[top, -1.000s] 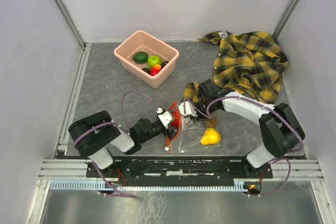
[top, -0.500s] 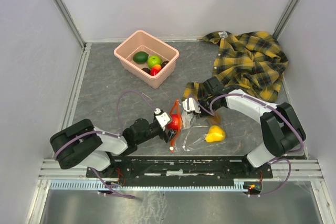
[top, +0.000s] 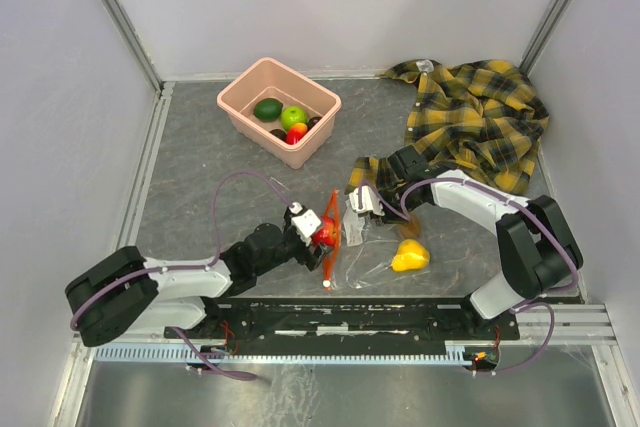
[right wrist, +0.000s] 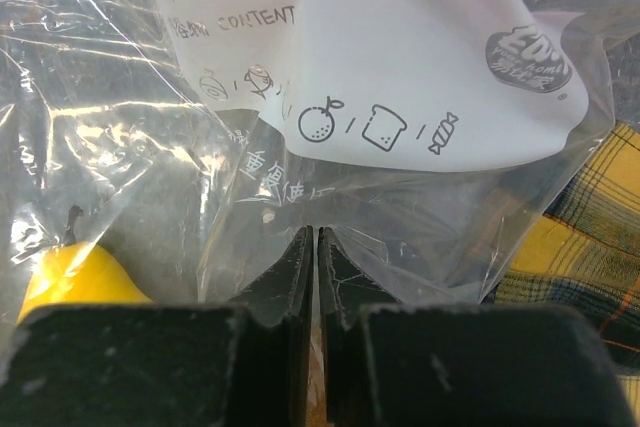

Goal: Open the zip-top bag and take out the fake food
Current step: Pick up the fake fruit from the zipper food storage bag, then place the fake fruit in the bin.

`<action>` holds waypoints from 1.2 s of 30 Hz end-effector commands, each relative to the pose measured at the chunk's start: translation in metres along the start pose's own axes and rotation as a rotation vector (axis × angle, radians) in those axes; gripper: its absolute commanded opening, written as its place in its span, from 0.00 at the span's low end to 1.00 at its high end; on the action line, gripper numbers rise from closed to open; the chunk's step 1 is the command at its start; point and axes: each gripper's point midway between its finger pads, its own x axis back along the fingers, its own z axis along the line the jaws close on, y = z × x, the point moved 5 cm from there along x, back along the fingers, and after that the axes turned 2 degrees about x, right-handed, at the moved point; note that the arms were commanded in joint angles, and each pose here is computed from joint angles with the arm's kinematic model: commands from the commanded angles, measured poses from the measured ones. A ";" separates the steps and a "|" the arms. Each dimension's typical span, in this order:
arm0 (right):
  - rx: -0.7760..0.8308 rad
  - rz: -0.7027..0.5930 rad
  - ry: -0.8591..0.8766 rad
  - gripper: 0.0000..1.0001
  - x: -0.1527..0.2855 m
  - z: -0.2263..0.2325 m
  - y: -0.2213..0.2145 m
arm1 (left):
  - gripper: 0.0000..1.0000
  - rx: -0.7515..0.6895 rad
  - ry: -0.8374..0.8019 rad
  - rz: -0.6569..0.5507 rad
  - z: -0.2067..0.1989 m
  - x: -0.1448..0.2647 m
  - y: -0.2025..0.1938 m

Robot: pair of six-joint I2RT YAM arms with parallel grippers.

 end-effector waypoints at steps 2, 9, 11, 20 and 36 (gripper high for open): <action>0.040 -0.039 -0.040 0.12 0.012 -0.010 0.013 | 0.43 0.073 0.085 -0.011 0.009 0.003 0.023; 0.038 -0.038 -0.038 0.12 0.012 -0.011 0.012 | 0.43 0.082 0.168 0.077 0.018 0.010 0.020; 0.037 -0.038 -0.040 0.13 0.012 -0.011 0.012 | 0.42 0.086 0.195 0.093 0.022 0.011 0.023; 0.029 -0.035 -0.030 0.13 0.010 -0.010 0.010 | 0.41 0.128 0.227 0.102 0.025 0.015 0.048; 0.032 -0.036 -0.022 0.14 0.010 -0.009 0.010 | 0.41 0.266 0.173 0.037 0.041 0.027 0.095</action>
